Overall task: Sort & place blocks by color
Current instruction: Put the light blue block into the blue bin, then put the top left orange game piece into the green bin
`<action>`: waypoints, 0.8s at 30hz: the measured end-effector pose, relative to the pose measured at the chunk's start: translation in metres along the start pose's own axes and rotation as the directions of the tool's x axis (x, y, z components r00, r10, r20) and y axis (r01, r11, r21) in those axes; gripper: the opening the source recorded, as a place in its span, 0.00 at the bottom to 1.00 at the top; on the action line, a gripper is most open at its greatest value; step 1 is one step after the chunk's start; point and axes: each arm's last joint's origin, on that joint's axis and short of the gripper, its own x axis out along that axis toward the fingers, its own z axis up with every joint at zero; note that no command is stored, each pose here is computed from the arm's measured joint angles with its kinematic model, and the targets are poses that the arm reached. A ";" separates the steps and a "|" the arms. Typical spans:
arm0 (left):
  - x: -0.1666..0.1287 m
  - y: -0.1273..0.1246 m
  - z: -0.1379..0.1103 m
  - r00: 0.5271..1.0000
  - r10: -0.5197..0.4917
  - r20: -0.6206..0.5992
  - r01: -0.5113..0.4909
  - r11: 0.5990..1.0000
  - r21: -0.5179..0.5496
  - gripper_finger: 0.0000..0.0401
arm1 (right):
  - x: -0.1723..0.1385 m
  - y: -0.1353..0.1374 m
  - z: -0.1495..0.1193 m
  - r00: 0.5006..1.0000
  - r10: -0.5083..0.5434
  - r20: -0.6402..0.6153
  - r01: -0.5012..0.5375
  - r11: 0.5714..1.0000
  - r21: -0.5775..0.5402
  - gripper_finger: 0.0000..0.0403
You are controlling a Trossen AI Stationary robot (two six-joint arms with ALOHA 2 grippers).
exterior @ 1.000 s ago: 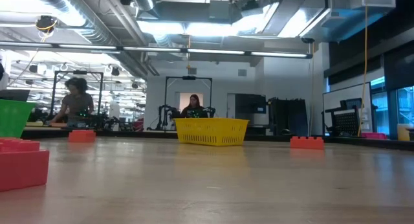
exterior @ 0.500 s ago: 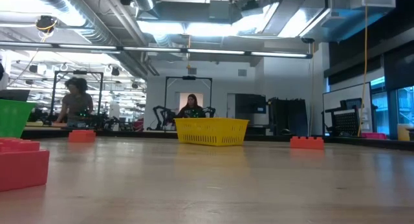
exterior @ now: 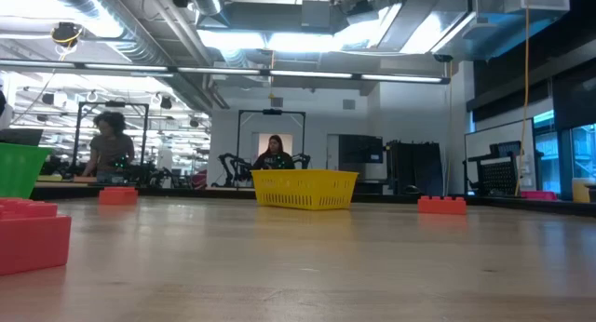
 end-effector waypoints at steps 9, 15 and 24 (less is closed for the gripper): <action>0.000 0.000 0.000 1.000 0.005 0.002 -0.005 1.000 0.018 0.54 | 0.002 -0.002 0.008 0.997 -0.029 0.076 0.026 0.999 0.036 0.34; 0.000 0.000 0.000 1.000 0.004 0.004 -0.004 1.000 0.018 0.54 | 0.002 -0.002 0.008 0.997 -0.030 0.074 0.028 0.999 0.034 0.45; 0.000 0.000 0.000 1.000 0.003 0.004 -0.004 1.000 0.017 0.54 | -0.003 0.003 0.006 0.999 0.019 0.030 -0.020 1.000 0.016 0.56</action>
